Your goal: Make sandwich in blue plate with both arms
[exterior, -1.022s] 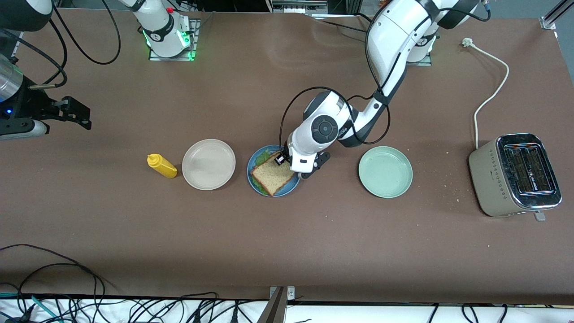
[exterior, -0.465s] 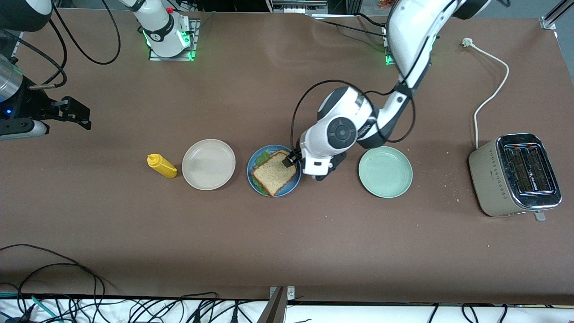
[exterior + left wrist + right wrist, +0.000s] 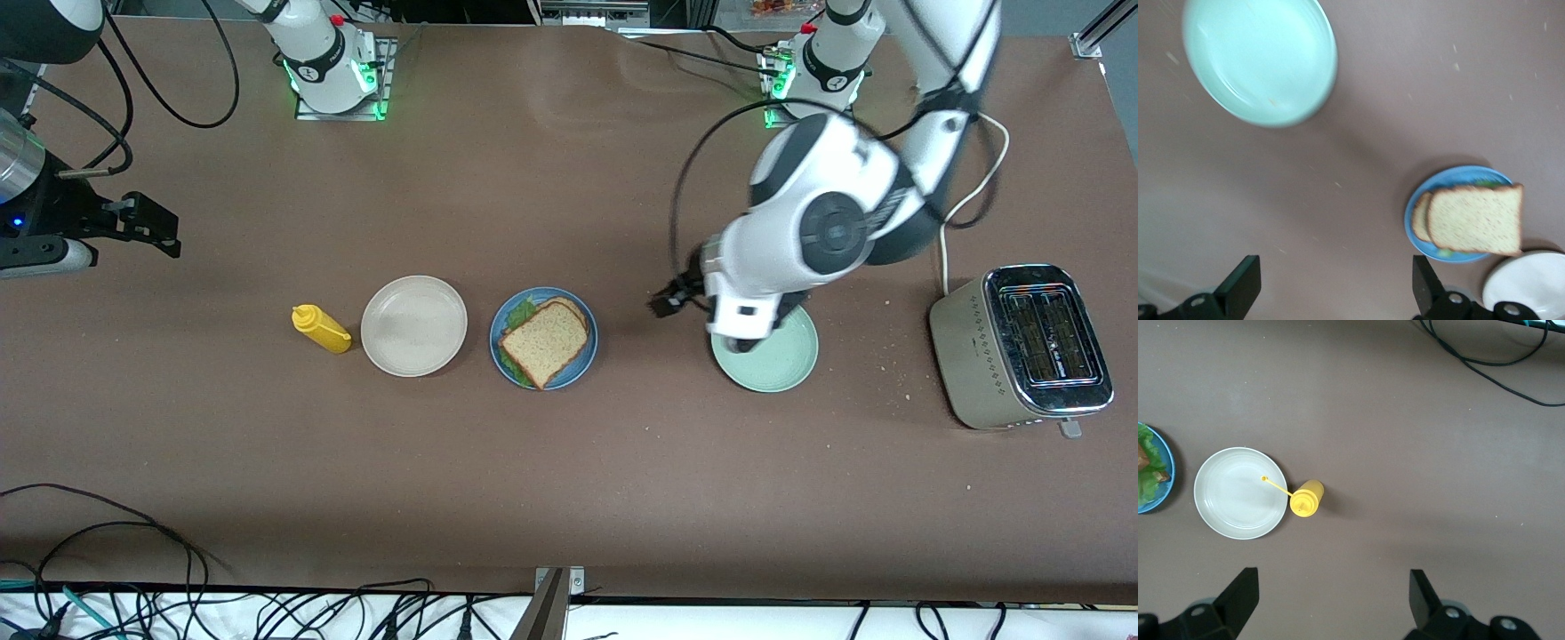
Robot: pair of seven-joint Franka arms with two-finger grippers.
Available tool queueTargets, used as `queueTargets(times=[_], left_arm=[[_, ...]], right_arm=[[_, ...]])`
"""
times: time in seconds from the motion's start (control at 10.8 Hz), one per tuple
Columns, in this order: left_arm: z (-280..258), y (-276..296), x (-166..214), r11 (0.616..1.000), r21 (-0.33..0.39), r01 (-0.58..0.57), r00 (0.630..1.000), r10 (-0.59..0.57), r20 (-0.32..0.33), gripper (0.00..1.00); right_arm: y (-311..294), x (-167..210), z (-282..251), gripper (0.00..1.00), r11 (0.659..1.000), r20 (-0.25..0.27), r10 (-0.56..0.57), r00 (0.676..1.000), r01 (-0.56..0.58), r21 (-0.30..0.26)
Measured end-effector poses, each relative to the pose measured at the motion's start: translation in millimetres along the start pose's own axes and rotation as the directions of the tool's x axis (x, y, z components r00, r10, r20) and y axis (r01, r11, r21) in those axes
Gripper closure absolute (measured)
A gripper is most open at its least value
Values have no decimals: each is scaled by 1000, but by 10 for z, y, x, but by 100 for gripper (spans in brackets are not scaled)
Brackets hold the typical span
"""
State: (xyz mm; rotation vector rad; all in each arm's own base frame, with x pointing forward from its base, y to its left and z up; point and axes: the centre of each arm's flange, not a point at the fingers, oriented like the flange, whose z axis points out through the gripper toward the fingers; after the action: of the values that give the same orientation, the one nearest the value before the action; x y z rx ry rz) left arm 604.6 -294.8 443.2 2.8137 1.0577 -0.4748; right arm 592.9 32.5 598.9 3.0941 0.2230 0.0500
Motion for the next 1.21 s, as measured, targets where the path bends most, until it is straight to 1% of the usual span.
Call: queueTargets(times=[0.19, 0.28, 0.37, 0.65, 0.93, 1.02, 1.21], left_arm=[[-446, -482, 455, 994, 69, -83, 991, 89, -96, 0], [-565, -670, 669, 986, 100, -132, 982, 144, -121, 0], [-645, -833, 881, 976, 120, -182, 972, 197, -131, 0], [-806, -1280, 1430, 940, 129, -316, 937, 331, -113, 0], [-872, -1687, 1836, 879, 133, -457, 880, 469, -80, 0], [-885, -1827, 1955, 860, 131, -493, 861, 504, -69, 0], [-913, -2056, 2128, 840, 126, -528, 841, 538, -58, 0]], right_arm=[[-1, 2, 5, 0, 1000, 1, 0, 1000, 0, 0], [-1, 3, 6, 0, 1000, 1, 0, 1000, 0, 0], [2, 3, 6, 0, 1000, 1, 0, 1000, 0, 0], [1, 3, 7, 0, 1000, 1, 0, 1000, 0, 0], [0, 3, 7, 0, 1000, 1, 0, 1000, 0, 0], [0, 3, 7, 0, 1000, 1, 1, 1000, -1, 0], [-1, 3, 6, 0, 1000, 1, 1, 1000, -1, 0]])
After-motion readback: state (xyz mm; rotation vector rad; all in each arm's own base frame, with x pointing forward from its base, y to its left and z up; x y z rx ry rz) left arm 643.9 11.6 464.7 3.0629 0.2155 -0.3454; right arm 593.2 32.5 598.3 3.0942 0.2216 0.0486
